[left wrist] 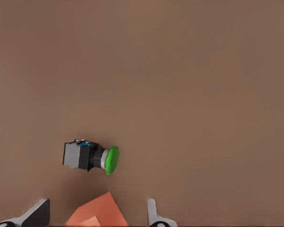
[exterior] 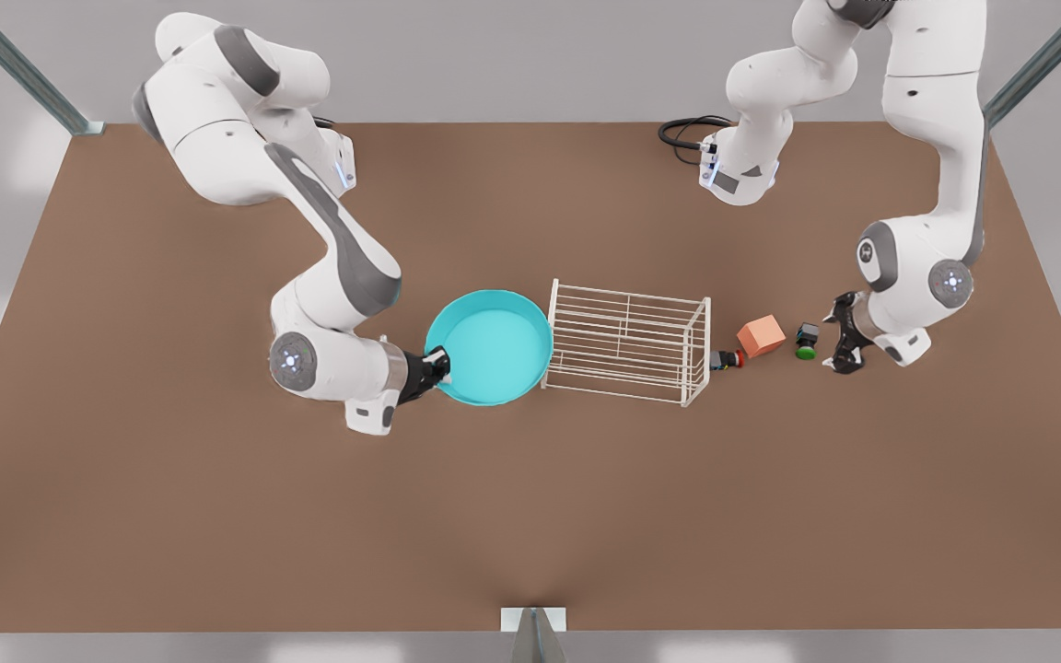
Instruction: Place the plate on the shelf with right arm and place the red button switch in the plate with left arm
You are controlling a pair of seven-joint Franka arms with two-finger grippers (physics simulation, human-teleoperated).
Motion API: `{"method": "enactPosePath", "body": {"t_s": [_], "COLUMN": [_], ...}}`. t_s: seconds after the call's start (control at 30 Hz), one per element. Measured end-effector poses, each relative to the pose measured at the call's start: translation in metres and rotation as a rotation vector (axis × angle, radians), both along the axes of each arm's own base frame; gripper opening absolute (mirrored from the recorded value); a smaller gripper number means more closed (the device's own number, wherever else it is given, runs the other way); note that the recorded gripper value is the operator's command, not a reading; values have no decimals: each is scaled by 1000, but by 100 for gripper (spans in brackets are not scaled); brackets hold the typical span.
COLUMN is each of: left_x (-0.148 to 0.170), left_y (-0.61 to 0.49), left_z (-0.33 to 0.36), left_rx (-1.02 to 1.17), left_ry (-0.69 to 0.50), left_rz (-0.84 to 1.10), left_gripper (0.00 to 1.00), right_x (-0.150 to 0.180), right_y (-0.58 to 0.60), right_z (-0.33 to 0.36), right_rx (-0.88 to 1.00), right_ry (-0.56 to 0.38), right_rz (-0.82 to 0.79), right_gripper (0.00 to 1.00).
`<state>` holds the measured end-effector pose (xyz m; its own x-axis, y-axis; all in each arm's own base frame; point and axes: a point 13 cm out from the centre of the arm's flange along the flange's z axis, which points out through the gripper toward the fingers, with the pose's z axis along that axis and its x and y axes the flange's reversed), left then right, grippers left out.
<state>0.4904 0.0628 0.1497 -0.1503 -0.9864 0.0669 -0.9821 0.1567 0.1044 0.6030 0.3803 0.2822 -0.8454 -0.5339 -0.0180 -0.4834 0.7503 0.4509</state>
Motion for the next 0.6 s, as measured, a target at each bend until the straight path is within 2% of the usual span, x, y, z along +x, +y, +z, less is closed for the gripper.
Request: {"method": "enactPosePath", "body": {"t_s": [0.17, 0.3, 0.47, 0.6], "left_x": [9, 6, 6, -1], "left_y": [-64, -76, -114, -132], "left_z": [-29, -33, -34, -41], "left_rx": [12, 21, 27, 31], "left_ry": [-16, -32, -51, -54], "left_rz": [0, 57, 55, 52], "left_gripper": [100, 100, 100, 100], "right_x": [-63, -99, -106, -113], "right_y": [80, 127, 181, 212], "right_z": [-5, -25, -54, -53], "right_rx": [-63, -134, -159, -119], "right_ry": [40, 45, 20, 44], "right_rz": [33, 11, -88, -183], "right_gripper": [24, 24, 24, 24]}}
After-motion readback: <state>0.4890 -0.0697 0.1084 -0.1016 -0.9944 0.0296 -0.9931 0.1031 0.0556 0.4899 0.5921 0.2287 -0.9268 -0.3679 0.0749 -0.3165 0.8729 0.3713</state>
